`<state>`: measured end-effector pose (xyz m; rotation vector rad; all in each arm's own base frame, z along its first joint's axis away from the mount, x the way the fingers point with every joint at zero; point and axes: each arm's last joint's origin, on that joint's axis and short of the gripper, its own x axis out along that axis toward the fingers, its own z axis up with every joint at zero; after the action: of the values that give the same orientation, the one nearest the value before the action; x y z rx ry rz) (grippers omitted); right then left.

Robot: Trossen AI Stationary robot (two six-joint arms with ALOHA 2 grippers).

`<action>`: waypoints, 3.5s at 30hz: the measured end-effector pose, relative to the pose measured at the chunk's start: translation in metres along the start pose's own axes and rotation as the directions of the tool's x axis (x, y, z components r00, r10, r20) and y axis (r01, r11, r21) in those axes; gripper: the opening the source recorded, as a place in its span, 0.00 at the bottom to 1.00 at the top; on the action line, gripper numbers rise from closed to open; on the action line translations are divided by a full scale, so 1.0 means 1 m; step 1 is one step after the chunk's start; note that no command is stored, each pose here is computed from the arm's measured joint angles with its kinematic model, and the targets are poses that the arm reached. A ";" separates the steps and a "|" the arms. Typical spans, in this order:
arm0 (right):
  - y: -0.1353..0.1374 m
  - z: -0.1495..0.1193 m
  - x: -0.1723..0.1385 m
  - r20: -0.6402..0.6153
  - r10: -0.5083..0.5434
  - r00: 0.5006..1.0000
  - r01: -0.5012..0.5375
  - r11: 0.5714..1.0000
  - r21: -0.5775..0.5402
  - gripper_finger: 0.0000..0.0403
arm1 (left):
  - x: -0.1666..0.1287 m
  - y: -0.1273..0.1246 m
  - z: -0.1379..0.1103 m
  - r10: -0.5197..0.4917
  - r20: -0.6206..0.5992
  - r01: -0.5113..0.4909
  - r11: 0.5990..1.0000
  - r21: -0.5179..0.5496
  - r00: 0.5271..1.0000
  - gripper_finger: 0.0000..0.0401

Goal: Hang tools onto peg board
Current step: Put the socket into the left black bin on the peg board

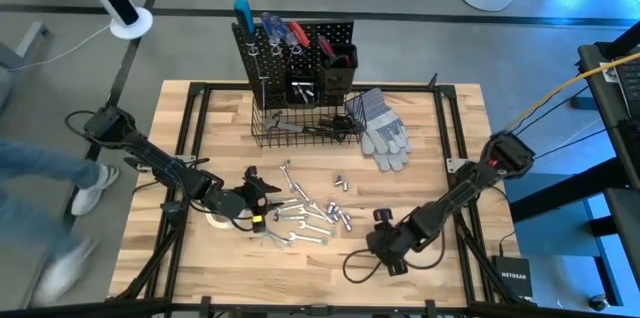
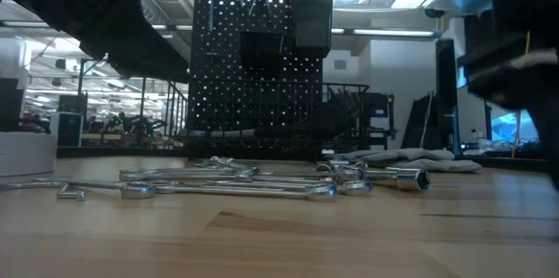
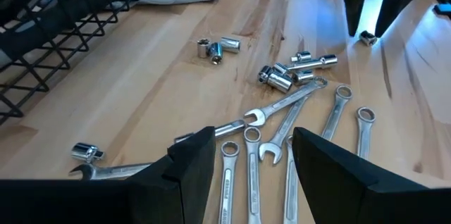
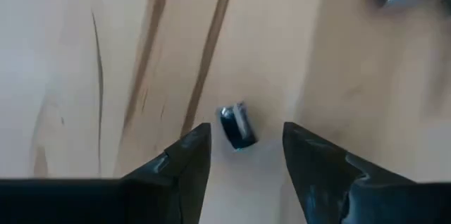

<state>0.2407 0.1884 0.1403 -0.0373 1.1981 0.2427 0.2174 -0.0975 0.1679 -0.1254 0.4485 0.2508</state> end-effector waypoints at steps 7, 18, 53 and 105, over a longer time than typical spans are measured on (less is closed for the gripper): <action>-0.010 0.004 0.004 -0.039 0.056 0.998 -0.054 0.997 0.051 0.44 | 0.000 0.000 0.000 0.000 0.000 0.000 1.000 0.004 1.000 0.45; -0.015 0.006 0.004 -0.049 0.057 0.997 -0.054 0.997 0.054 0.13 | 0.000 0.000 0.000 0.000 0.000 0.000 1.000 -0.009 1.000 0.45; -0.068 0.122 -0.105 0.581 -0.411 0.703 0.439 0.893 0.099 0.16 | 0.000 0.000 0.000 0.000 0.000 -0.001 1.000 -0.012 1.000 0.45; -0.205 0.142 -0.160 0.621 -0.718 0.316 0.559 0.669 0.489 0.43 | 0.000 0.000 0.000 -0.004 -0.003 0.004 1.000 -0.003 1.000 0.45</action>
<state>0.3589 -0.0151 0.3200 -0.2292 0.2129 -0.5631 0.2171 -0.0980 0.1677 -0.1292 0.4505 0.2473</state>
